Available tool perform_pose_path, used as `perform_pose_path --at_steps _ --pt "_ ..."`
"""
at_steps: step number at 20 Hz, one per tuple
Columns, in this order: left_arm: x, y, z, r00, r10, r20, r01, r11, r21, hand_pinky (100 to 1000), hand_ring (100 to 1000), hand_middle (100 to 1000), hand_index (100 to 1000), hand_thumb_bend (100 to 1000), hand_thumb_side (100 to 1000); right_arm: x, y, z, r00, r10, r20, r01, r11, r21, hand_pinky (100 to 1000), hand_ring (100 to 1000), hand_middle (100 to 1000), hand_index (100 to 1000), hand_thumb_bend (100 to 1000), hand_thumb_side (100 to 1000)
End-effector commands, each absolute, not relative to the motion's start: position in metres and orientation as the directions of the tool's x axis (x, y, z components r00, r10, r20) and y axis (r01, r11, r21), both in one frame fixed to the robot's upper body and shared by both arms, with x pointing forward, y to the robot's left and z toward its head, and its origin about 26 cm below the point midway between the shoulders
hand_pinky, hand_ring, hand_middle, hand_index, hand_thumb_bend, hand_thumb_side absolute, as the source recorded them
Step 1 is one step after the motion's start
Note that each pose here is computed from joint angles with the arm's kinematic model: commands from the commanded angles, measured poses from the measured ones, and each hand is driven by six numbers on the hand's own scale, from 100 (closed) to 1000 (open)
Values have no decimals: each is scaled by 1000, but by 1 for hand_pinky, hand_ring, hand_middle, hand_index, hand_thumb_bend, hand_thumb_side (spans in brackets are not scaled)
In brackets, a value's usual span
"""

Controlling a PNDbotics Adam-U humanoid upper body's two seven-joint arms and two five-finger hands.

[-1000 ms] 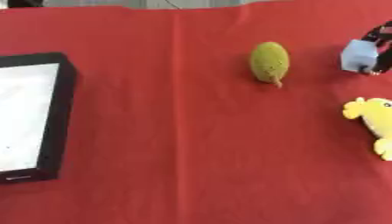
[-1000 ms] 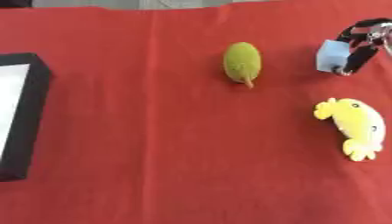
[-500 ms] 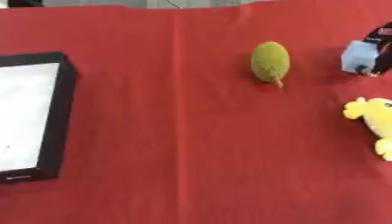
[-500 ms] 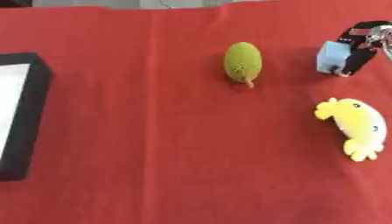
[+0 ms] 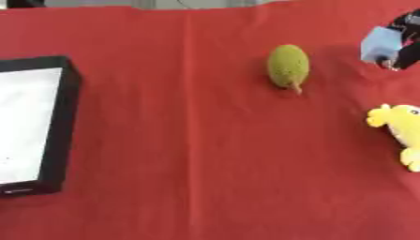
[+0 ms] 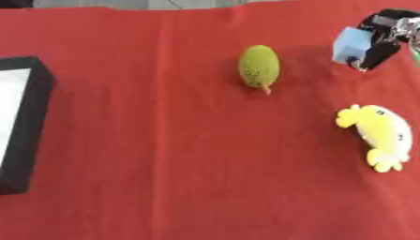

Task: Pick up the objects with one hand, pass them to the other hand, and then place them into the box on the other side of the table.

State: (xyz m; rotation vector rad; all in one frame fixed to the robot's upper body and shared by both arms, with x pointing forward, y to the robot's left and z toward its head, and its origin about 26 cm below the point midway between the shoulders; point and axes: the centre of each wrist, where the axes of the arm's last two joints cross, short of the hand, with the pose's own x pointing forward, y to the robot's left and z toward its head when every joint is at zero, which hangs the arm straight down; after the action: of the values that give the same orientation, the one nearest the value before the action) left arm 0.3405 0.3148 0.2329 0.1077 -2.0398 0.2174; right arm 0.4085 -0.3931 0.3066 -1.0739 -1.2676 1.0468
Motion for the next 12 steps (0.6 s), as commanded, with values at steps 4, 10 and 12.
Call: perform_pose_path --at_steps 4,10,12 --pt "335 315 249 -510 -55 858 -168 985 -37 907 720 700 774 847 510 368 -357 335 -145 951 272 152 293 -944 818 708 568 540 100 100" --pt "331 309 264 -554 -194 810 -148 980 134 903 721 705 777 862 488 332 -307 321 -305 894 328 136 382 -914 809 693 570 541 100 100" --pt "329 306 270 -568 -243 786 -131 970 205 902 723 705 777 863 469 322 -293 317 -340 872 353 134 417 -899 801 686 572 541 100 100"
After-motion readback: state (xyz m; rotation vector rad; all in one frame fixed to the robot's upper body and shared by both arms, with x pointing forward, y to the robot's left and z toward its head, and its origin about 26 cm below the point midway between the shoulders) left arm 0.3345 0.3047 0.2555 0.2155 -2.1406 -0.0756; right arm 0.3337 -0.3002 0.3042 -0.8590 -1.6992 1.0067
